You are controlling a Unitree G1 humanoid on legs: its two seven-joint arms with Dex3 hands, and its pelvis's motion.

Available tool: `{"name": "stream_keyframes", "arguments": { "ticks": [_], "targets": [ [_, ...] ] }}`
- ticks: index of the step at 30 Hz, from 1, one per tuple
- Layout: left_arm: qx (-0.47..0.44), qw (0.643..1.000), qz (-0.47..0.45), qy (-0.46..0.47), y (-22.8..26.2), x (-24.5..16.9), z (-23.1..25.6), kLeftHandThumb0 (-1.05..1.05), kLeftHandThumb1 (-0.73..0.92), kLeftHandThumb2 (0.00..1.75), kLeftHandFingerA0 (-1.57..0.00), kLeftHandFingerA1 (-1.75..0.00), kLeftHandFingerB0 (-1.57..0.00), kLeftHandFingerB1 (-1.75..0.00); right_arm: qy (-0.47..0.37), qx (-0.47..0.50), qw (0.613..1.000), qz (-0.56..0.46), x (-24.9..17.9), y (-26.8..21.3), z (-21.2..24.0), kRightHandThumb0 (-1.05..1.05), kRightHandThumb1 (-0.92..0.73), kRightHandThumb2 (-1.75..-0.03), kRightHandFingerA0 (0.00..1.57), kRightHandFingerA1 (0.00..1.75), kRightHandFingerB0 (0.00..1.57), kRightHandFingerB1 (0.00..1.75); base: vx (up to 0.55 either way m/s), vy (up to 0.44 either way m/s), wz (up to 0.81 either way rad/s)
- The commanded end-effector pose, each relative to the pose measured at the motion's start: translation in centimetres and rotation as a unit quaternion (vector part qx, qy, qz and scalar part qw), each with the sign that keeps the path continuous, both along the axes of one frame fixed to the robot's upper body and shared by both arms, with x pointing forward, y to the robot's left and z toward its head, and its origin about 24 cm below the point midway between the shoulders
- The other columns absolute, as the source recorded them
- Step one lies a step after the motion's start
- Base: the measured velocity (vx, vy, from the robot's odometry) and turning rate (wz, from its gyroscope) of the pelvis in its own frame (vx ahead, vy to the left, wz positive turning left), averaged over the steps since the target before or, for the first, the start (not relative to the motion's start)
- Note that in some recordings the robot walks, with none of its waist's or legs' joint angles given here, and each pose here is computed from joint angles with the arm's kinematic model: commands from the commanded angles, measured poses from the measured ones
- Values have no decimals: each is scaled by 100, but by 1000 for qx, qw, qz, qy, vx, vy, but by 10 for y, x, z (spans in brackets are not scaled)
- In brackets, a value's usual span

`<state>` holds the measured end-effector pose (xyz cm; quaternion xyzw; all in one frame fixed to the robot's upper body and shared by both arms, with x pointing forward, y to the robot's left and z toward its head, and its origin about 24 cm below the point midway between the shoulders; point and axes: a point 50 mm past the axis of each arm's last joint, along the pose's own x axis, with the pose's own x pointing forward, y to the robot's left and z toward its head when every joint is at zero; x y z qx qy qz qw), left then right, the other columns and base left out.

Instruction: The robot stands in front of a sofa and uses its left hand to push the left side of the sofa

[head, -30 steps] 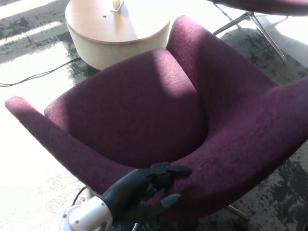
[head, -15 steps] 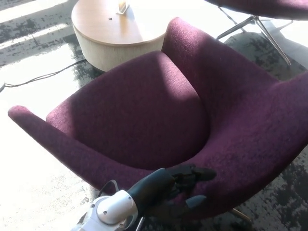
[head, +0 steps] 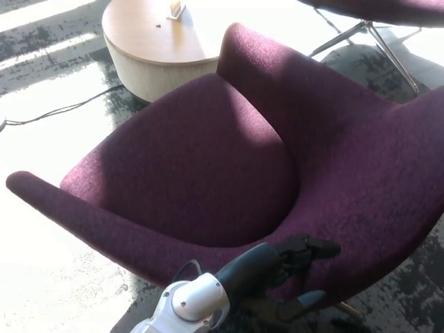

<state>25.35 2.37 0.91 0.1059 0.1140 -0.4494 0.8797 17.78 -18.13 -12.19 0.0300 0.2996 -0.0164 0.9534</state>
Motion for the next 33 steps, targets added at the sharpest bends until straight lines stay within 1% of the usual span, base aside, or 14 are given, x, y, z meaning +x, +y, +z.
{"name": "stream_keyframes", "arguments": {
  "ticks": [1,2,5,6,7,8,9,13,14,15,19,22,23,33],
  "targets": [
    [40,998,-30,27,2,-13,-17,-37,53,109,-3,-49,0,-45,13,-23,1000,1,-3,-4,-2,-73,-88,-68,60,38,49,35,0,0,0],
    [36,998,-30,30,4,-12,-17,-37,54,110,-3,-49,0,-46,14,-17,1000,5,-3,-4,-2,-72,-86,-67,63,40,54,36,0,0,0],
    [34,998,-30,31,4,-12,-17,-37,54,110,-3,-49,0,-46,14,-15,1000,7,-3,-4,-2,-72,-86,-67,63,40,54,36,0,0,0],
    [72,997,-5,18,16,-9,-19,-73,85,66,-28,-36,-26,-31,7,9,1000,-7,-3,-5,-1,-65,-76,-64,69,44,50,35,0,0,0],
    [88,996,6,12,20,-7,-20,-73,85,66,-28,-36,-26,-31,3,19,1000,-13,-4,-5,-1,-65,-76,-64,69,44,50,35,0,0,0],
    [84,996,5,11,24,-7,-20,-72,87,66,-28,-37,-24,-31,4,23,1000,-12,-3,-5,-1,-67,-62,-98,59,59,41,51,0,0,0],
    [83,996,6,9,28,-5,-21,-70,87,66,-27,-37,-23,-31,5,28,1000,-11,-4,-4,-2,-67,-75,-63,68,48,51,36,0,0,0],
    [59,998,23,22,42,0,-23,-72,87,66,-22,-39,-20,-34,-1,35,999,-8,-3,-5,-1,-69,-73,-63,72,46,62,39,0,0,0],
    [57,998,28,23,48,3,-21,-37,55,111,-3,-49,0,-46,-3,40,999,-10,-1,-4,0,-69,-72,-63,73,46,65,40,0,0,0],
    [50,997,43,35,57,6,-20,-37,55,111,-3,-48,-1,-47,-7,50,999,-18,1,-3,0,-68,-70,-62,78,49,74,41,0,0,0],
    [56,997,55,29,69,8,-18,-37,57,112,-3,-49,0,-46,-3,49,999,-22,3,-3,0,-68,-70,-62,77,47,68,41,0,0,0],
    [72,995,71,18,84,13,-18,-37,54,110,-4,-48,-1,-47,-3,49,999,-17,6,0,0,-69,-70,-62,77,46,71,41,0,0,0],
    [78,994,76,15,88,14,-19,-72,86,66,-25,-40,-20,-33,-2,48,999,-16,6,0,0,-69,-70,-62,77,46,70,41,0,0,0],
    [82,988,123,40,117,17,-25,-70,85,65,-29,-40,-22,-33,1,47,999,-18,-1,-1,-3,-66,-71,-63,77,46,71,41,0,0,0]
  ]
}}
